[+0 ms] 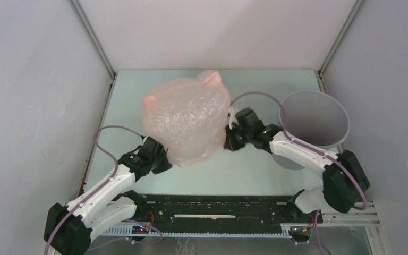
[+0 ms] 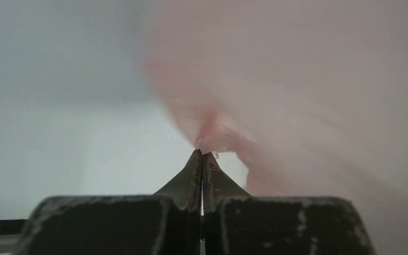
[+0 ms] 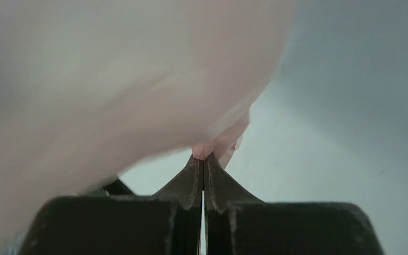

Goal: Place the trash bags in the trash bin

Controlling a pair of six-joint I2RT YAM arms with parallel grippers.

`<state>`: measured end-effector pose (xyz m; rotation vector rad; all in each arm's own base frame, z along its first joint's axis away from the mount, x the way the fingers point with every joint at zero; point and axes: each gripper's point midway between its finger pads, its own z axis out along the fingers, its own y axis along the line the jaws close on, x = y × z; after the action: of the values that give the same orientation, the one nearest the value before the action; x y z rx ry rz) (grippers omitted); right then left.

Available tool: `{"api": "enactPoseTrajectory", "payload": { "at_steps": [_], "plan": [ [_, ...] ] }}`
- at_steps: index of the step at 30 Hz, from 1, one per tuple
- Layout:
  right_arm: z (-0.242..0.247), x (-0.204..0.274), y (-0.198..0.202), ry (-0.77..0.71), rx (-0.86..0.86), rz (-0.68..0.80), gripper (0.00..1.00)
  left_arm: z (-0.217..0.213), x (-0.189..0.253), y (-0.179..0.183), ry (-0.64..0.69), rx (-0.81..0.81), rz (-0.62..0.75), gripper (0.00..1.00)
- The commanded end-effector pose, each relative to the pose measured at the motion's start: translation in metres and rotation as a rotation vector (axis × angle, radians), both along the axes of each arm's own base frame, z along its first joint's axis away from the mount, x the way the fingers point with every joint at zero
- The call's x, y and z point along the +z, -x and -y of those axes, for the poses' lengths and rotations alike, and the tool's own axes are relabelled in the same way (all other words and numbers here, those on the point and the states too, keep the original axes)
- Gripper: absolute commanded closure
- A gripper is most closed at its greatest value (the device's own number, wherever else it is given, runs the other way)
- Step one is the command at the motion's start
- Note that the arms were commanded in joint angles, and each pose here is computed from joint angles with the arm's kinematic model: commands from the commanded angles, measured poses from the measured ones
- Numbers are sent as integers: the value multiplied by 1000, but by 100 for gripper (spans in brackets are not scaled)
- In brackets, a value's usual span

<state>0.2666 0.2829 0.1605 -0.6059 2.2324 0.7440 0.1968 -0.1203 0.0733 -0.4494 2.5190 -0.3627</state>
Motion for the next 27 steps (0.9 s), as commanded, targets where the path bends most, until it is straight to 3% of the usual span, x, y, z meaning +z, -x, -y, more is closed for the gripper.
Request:
{"api": "enactPoseTrajectory", "payload": {
  "at_steps": [1, 4, 6, 8, 11, 14, 16, 19, 23, 27],
  "plan": [
    [-3, 20, 16, -76, 32, -63, 100, 27, 80, -25, 214, -28, 245, 100],
    [-6, 68, -8, -121, 21, -26, 100, 40, 145, -49, 249, -105, 334, 100],
    [-6, 120, -24, -140, 13, 23, 100, 45, 212, -69, 283, -145, 423, 100],
    [-6, 205, -36, -187, 9, 159, 100, 44, 323, -80, 325, -171, 619, 100],
    [2, 311, -27, -280, 7, 357, 100, 36, 438, -73, 354, -179, 846, 100],
    [10, 381, 5, -386, 42, 534, 100, 29, 492, -57, 408, -168, 979, 100],
    [8, 384, 22, -408, 85, 615, 100, 24, 475, -57, 413, -130, 970, 100],
    [5, 314, 18, -360, 73, 610, 100, 16, 375, -72, 366, -15, 786, 100],
    [-1, 147, 11, -197, 72, 268, 100, 29, 165, -59, 314, -7, 340, 100],
    [-1, 18, 47, -57, 97, -90, 100, 33, 41, -8, 353, 2, 88, 100]
  ]
}}
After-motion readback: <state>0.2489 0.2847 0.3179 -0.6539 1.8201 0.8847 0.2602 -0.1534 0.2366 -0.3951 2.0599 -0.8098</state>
